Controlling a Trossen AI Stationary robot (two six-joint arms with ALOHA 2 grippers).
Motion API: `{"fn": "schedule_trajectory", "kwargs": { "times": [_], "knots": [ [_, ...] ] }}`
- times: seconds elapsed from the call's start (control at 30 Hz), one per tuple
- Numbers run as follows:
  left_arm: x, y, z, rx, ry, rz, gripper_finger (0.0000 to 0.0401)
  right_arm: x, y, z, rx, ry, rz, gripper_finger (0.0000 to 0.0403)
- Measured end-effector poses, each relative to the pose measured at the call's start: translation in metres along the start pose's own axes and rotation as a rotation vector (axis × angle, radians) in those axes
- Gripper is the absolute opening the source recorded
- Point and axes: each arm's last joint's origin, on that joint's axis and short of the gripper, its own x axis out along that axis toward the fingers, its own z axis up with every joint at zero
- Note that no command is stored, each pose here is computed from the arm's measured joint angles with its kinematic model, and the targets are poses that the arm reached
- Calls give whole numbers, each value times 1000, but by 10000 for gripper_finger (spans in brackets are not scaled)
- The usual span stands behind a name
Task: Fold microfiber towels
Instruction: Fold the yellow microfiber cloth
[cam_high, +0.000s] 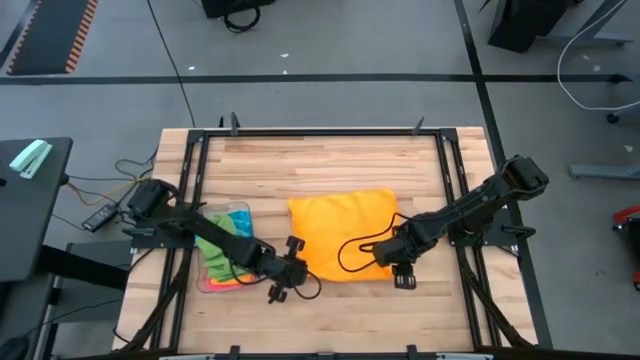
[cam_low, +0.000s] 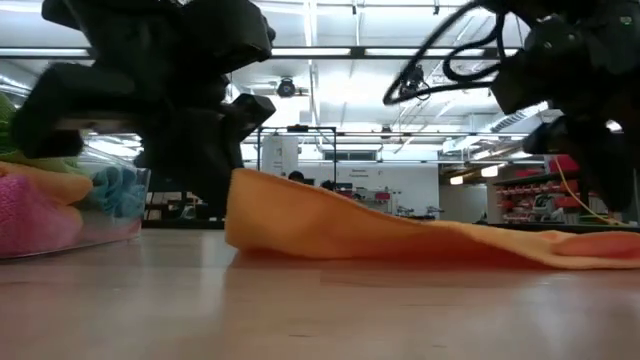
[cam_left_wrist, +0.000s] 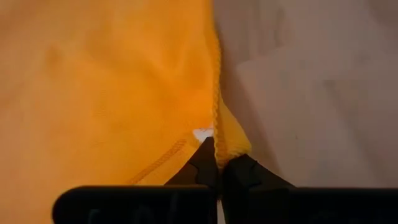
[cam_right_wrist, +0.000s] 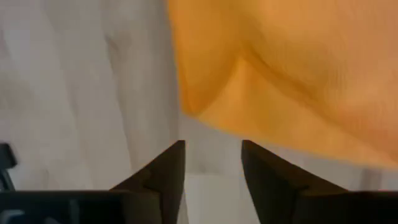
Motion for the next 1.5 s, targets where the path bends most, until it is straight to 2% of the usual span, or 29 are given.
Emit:
{"fn": "schedule_trajectory", "kwargs": {
  "times": [0.13,0.27,0.5,0.7,0.9,1.07,1.27,1.37,1.5],
  "knots": [
    [-1,-6,0,12,-6,-63,25,0,-5,-4,19,31,-59,183],
    [-3,-12,1,1,-12,-80,38,0,-4,3,-55,-82,-135,187],
    [-5,-17,2,-32,-27,-89,20,-5,7,28,-125,-372,-104,181],
    [-5,-18,3,-71,-26,-91,15,-9,14,36,-140,-485,-74,179],
    [-8,-27,3,-98,-37,-107,63,-9,25,33,-157,-541,-98,178],
    [-12,-37,12,-120,-122,-132,122,-7,34,28,-171,-553,-99,178],
    [-16,-43,14,-61,-147,-140,164,-4,41,22,-163,-560,-82,178],
    [-15,-39,12,-62,-133,-96,168,7,37,13,-132,-538,-110,178],
    [-12,-27,6,-47,-66,89,161,23,28,-2,-88,-483,-133,178]
  ]
}}
